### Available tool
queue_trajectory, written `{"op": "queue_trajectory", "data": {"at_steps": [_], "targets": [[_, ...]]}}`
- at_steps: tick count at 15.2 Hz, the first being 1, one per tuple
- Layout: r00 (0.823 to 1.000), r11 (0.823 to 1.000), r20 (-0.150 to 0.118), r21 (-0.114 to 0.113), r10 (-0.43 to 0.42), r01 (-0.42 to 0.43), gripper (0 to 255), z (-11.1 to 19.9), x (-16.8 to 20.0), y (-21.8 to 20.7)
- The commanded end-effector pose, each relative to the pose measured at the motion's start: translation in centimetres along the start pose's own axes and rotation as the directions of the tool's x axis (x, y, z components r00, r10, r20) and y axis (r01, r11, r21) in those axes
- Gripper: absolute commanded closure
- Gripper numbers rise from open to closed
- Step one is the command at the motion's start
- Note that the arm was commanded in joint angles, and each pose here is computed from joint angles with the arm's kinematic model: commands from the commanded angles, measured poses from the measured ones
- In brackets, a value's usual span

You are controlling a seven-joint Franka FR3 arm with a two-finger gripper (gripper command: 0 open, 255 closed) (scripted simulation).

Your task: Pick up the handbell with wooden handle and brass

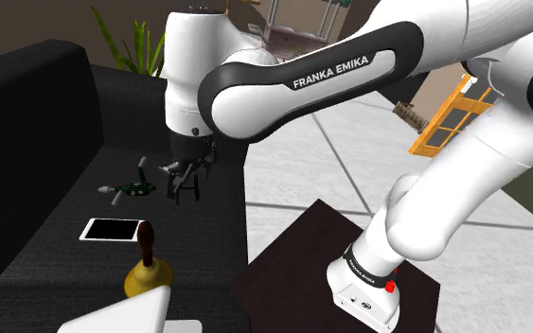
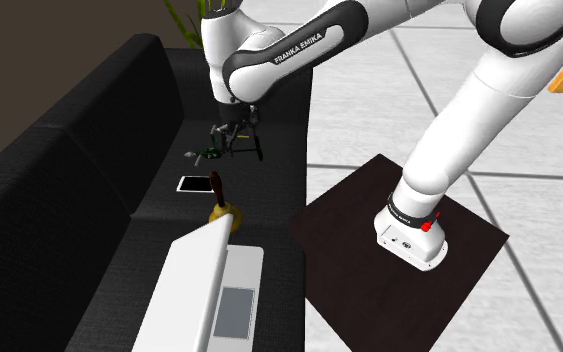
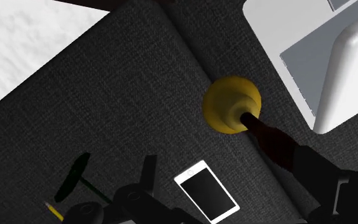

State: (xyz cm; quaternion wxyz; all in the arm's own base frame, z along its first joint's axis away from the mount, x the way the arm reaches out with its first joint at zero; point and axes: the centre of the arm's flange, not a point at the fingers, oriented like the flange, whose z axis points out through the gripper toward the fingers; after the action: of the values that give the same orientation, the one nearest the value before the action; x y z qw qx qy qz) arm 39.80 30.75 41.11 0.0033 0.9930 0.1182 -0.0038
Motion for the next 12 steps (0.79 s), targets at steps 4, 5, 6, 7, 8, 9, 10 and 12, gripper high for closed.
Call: {"op": "queue_trajectory", "data": {"at_steps": [4, 5, 6, 7, 8, 9, 10, 12], "targets": [[0.999, 1.0, -0.012, 0.007, -0.029, 0.029, 0, 3.1, 2.3, -4.9], [0.999, 0.999, -0.014, 0.008, -0.035, 0.035, 0, 3.7, 2.7, -5.9], [0.999, 0.999, -0.017, 0.009, -0.041, 0.041, 0, 4.4, 3.2, -6.9], [0.999, 0.999, -0.019, 0.01, -0.047, 0.047, 0, 5.0, 3.7, -7.9], [0.999, 0.999, -0.02, 0.011, -0.05, 0.05, 0, 5.3, 3.9, -8.4], [0.999, 0.999, -0.02, 0.011, -0.05, 0.05, 0, 5.8, 3.9, -8.4], [0.999, 0.999, -0.02, 0.011, -0.05, 0.05, 0, 6.3, 3.9, -8.4], [0.999, 0.999, -0.02, 0.011, -0.05, 0.05, 0, 7.4, 3.9, -8.4]]}}
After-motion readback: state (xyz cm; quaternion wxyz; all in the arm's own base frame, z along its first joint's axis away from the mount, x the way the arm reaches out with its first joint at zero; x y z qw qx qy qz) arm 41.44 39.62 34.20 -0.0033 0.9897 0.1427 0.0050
